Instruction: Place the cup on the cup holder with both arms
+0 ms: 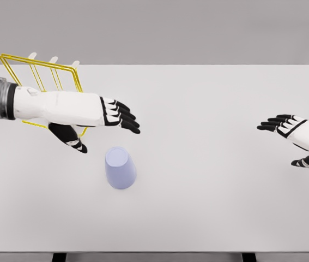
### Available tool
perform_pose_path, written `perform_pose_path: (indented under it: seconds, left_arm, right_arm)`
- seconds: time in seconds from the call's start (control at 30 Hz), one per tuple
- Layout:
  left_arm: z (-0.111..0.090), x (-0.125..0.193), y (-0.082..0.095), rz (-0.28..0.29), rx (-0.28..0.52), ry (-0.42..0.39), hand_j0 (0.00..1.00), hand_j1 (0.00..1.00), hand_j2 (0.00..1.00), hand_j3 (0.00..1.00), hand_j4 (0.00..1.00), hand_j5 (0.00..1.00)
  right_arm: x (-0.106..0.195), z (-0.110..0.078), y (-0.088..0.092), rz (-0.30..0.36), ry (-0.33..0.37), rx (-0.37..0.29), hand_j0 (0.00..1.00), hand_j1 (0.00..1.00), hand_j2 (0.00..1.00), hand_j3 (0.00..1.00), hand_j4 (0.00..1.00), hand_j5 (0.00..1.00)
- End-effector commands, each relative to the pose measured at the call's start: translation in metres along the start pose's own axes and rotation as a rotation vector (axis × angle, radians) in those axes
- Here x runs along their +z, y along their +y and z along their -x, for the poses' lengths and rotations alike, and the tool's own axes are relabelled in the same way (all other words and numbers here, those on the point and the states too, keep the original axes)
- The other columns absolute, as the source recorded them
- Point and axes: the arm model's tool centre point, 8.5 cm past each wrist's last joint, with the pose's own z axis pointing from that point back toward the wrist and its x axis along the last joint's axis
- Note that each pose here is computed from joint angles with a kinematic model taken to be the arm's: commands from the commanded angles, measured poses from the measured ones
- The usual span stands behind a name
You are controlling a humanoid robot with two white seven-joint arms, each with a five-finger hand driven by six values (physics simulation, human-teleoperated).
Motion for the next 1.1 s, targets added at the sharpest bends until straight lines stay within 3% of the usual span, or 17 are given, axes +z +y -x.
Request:
perform_pose_path:
  seconds: [0.0,0.37,0.67,1.07]
  left_arm:
    - [0.001,-0.009,-0.009,0.033,0.003,-0.009,1.00,1.00,1.00,1.00,1.00,1.00]
    - [0.006,-0.036,-0.026,0.126,-0.081,-0.010,1.00,1.00,1.00,1.00,1.00,1.00]
    - [0.017,-0.050,-0.043,0.193,-0.103,0.005,1.00,1.00,1.00,1.00,1.00,1.00]
    - [0.020,-0.064,-0.060,0.241,-0.130,0.002,0.99,0.99,0.99,0.99,0.99,0.99]
  right_arm:
    - [0.000,0.000,0.000,0.002,0.001,-0.007,1.00,1.00,1.00,1.00,1.00,1.00]
    - [0.000,-0.001,0.000,0.013,0.000,-0.011,1.00,1.00,1.00,1.00,1.00,1.00]
    - [0.001,-0.001,0.003,0.007,0.001,-0.016,1.00,1.00,1.00,1.00,1.00,1.00]
    - [0.002,0.000,0.002,0.002,0.003,-0.011,1.00,1.00,1.00,1.00,1.00,1.00]
